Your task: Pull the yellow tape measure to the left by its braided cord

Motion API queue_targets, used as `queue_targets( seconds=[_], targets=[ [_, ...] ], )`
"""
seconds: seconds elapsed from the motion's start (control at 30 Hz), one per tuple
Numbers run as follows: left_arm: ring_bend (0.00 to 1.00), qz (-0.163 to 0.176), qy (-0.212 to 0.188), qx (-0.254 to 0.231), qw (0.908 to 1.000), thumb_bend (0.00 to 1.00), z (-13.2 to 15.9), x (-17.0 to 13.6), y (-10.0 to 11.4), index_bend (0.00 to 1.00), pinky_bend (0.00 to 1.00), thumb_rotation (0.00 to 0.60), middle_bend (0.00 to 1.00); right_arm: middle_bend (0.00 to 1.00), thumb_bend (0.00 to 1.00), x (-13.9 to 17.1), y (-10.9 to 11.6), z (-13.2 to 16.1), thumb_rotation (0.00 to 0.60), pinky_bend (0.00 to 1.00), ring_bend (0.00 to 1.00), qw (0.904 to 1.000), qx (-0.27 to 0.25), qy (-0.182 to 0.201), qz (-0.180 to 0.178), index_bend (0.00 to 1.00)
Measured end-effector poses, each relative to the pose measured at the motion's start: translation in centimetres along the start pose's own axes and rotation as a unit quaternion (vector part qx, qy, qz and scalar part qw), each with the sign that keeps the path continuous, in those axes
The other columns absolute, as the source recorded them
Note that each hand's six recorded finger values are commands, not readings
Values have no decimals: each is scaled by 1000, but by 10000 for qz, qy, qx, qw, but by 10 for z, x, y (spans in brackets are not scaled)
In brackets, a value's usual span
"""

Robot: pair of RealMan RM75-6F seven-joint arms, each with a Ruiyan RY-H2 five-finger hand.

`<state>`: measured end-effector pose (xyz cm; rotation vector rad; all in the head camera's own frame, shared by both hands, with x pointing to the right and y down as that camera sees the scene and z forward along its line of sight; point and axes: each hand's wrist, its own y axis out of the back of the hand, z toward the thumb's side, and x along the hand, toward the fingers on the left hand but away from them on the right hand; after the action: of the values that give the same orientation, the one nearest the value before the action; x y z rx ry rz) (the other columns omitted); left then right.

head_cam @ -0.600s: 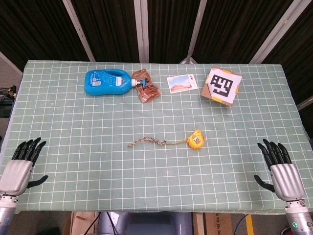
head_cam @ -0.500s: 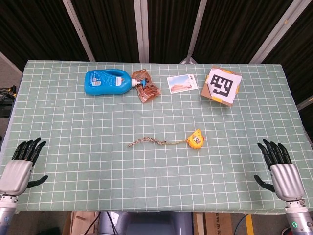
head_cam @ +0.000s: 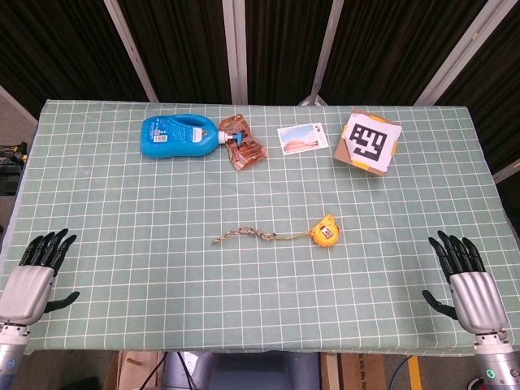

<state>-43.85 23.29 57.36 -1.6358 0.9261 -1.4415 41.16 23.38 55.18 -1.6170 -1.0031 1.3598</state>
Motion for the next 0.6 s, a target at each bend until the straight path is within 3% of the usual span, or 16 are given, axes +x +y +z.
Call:
queue_targets(
  seconds=[0.37, 0.6],
  targets=[
    [0, 39, 3, -39, 10000, 0, 2, 5, 3, 0, 0, 600, 0, 0, 231, 1, 0, -1, 600, 0, 0, 10000, -47, -36, 22, 0],
    [0, 35, -162, -82, 9998, 17, 19, 29, 11, 50, 0, 600, 0, 0, 231, 0, -2, 0, 600, 0, 0, 9999, -99, -15, 66, 0]
  ],
)
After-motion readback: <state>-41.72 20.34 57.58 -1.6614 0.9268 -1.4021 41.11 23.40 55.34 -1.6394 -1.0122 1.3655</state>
